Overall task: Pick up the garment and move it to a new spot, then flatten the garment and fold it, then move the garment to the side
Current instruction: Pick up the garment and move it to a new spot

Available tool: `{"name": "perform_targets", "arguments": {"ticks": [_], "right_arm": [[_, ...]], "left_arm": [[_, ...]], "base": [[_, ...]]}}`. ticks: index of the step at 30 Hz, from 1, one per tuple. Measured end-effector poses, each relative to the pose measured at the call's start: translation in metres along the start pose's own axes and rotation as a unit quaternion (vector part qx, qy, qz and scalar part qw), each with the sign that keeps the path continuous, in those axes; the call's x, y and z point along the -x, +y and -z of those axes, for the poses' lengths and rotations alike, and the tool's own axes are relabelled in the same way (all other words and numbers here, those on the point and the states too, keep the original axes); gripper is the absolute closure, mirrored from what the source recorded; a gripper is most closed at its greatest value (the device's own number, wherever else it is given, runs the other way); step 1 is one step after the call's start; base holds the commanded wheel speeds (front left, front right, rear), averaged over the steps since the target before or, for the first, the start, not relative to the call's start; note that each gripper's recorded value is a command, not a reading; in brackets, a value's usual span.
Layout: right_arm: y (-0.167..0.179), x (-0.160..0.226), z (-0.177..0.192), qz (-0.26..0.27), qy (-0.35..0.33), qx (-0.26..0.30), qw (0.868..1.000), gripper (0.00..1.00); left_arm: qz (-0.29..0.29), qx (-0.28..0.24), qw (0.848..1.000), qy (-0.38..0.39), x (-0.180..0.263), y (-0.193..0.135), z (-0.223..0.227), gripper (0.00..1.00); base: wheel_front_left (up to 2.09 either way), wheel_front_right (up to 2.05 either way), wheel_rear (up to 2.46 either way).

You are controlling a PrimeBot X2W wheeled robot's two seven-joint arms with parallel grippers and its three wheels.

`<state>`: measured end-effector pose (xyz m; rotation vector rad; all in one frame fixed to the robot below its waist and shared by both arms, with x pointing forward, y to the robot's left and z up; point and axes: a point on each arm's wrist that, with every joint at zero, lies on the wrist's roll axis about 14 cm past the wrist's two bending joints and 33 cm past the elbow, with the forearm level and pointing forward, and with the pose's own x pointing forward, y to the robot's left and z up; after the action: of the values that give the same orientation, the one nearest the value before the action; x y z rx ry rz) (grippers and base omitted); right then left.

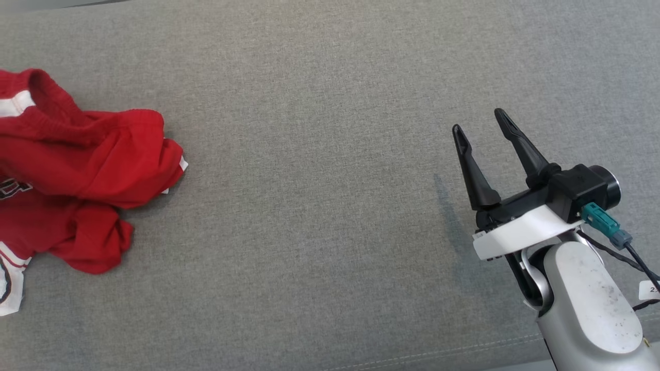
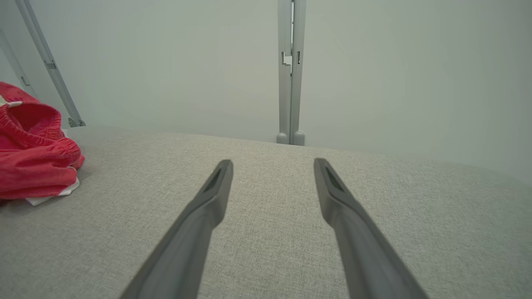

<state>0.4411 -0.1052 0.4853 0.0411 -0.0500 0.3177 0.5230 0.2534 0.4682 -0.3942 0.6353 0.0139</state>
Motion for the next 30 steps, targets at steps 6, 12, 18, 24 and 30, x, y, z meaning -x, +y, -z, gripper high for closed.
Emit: {"name": "perform_targets", "arguments": {"ticks": [6, 12, 18, 24, 30], "right_arm": [[0.008, 0.0, -0.006, -0.01, -0.006, -0.001, 1.0, 0.0], [0.012, 0.004, -0.013, -0.015, -0.013, -0.001, 1.0, 0.0], [0.004, 0.012, -0.019, -0.001, -0.018, 0.005, 1.0, 0.0], [-0.007, 0.024, -0.027, 0.024, -0.024, 0.004, 0.999, 0.0], [-0.019, 0.041, -0.038, 0.052, -0.033, 0.006, 0.998, 0.0]], "left_arm": [[0.093, -0.013, 0.995, -0.032, 0.007, -0.06, -0.017, 1.0], [0.192, -0.019, 0.981, -0.018, 0.012, -0.133, 0.001, 1.0], [0.299, -0.022, 0.954, -0.009, 0.028, -0.22, 0.021, 1.0], [0.385, -0.036, 0.922, 0.039, 0.051, -0.291, 0.075, 1.0], [0.432, -0.083, 0.892, 0.105, 0.071, -0.32, 0.133, 1.0]], "base": [[0.0, 0.0, 0.0], [0.0, 0.0, 0.0], [0.0, 0.0, 0.0], [0.0, 0.0, 0.0], [0.0, 0.0, 0.0]]}}
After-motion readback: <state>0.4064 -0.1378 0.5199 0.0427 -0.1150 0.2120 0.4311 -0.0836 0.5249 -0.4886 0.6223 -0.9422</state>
